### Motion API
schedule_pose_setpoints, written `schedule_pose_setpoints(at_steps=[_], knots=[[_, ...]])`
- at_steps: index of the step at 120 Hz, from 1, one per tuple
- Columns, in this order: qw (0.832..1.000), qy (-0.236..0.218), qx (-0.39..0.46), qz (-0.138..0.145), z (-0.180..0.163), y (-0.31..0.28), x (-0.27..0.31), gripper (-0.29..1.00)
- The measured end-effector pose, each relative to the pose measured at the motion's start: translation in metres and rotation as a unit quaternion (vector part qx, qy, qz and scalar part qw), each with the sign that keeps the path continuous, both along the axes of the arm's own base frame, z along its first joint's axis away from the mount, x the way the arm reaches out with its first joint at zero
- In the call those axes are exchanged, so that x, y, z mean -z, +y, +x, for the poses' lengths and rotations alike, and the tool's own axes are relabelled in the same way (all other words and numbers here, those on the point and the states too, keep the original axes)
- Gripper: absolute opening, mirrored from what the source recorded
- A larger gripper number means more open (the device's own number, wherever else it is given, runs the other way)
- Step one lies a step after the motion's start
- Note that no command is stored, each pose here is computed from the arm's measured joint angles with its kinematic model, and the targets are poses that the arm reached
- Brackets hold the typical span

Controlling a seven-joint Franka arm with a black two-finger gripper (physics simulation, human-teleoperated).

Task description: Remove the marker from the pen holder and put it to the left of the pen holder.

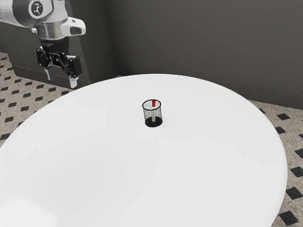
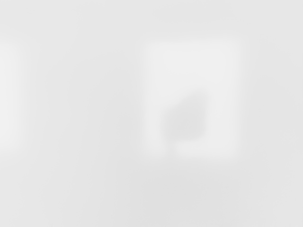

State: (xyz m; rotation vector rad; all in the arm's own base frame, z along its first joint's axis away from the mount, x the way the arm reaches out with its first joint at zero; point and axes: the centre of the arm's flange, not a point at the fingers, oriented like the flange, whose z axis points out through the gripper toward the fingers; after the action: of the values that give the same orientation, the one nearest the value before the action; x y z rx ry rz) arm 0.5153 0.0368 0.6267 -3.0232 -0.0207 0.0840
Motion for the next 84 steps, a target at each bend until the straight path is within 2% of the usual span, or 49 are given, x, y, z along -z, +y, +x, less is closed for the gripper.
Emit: schedule_pose_setpoints(at_steps=[14, 24, 37, 56, 84], knots=[[1.000, 0.007, 0.003, -0.002, 0.010, -0.001, 0.013, 0.70], [1.000, 0.003, 0.007, -0.011, 0.048, -0.003, 0.047, 0.70], [0.999, -0.017, 0.020, -0.037, 0.094, -0.022, 0.099, 0.70], [0.994, -0.081, 0.053, -0.047, 0.161, -0.068, 0.148, 0.70], [0.986, -0.140, 0.075, -0.054, 0.217, -0.103, 0.184, 0.70]])
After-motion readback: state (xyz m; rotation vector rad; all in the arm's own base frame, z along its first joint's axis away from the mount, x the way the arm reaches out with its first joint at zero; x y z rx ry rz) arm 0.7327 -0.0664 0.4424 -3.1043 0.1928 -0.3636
